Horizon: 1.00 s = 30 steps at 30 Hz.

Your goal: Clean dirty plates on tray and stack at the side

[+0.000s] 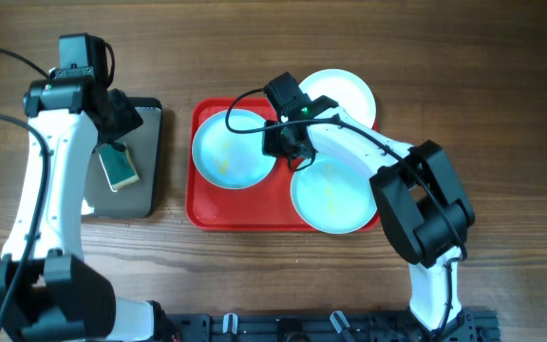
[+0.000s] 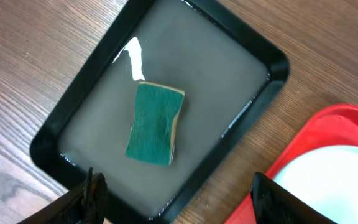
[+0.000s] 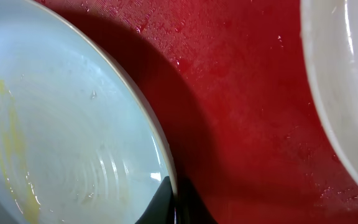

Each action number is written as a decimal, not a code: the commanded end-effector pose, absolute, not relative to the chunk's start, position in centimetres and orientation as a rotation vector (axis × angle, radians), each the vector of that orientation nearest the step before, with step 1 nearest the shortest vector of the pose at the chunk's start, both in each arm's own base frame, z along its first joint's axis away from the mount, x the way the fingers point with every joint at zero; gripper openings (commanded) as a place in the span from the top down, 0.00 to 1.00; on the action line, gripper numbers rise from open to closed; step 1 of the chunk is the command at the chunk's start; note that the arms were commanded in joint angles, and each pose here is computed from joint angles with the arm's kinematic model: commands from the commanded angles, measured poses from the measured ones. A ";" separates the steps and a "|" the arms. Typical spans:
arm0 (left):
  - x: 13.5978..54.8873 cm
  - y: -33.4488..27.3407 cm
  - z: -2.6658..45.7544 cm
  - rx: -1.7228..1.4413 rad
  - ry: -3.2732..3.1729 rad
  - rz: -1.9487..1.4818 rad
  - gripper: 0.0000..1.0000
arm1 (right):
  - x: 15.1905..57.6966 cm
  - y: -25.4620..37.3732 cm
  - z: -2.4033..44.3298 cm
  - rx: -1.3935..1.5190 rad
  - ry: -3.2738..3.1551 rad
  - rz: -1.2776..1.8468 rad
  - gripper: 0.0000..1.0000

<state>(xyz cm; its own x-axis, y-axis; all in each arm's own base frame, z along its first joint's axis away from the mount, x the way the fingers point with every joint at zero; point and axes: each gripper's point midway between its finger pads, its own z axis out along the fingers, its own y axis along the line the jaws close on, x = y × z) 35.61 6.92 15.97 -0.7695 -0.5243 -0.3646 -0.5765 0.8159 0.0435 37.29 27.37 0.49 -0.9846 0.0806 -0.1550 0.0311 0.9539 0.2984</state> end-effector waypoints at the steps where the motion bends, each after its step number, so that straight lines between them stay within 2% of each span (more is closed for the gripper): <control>1: 35.8 9.7 12.6 -0.951 2.695 0.283 0.31 | 37.5 27.4 -0.5 0.117 2.953 0.422 0.96; 3: 35.8 10.6 11.2 -0.991 2.716 0.293 0.44 | 37.5 27.4 -0.5 0.117 2.953 0.422 0.96; 5: 35.6 11.2 9.7 -1.025 2.752 0.295 0.48 | 37.5 27.4 -0.5 0.116 2.952 0.422 0.96; 8: 35.4 10.4 6.7 -1.015 2.861 0.236 0.49 | 37.5 27.4 -0.5 0.118 2.952 0.422 0.96; 10: 35.1 9.8 5.2 -1.007 2.915 0.202 0.58 | 37.5 27.4 -0.5 0.118 2.952 0.422 0.96; 16: 32.9 9.0 2.1 -0.956 3.024 0.183 0.58 | 37.6 27.4 -0.5 0.117 2.948 0.425 0.96; 21: 32.6 8.7 0.5 -0.936 3.018 0.152 0.57 | 37.6 27.5 -0.4 0.117 2.947 0.427 0.96; 27: 33.6 9.1 0.7 -0.937 2.980 0.145 0.60 | 37.6 27.5 -0.4 0.117 2.945 0.428 0.96; 30: 34.8 9.4 2.9 -0.928 2.946 0.138 0.62 | 37.7 27.6 -0.4 0.116 2.942 0.431 0.96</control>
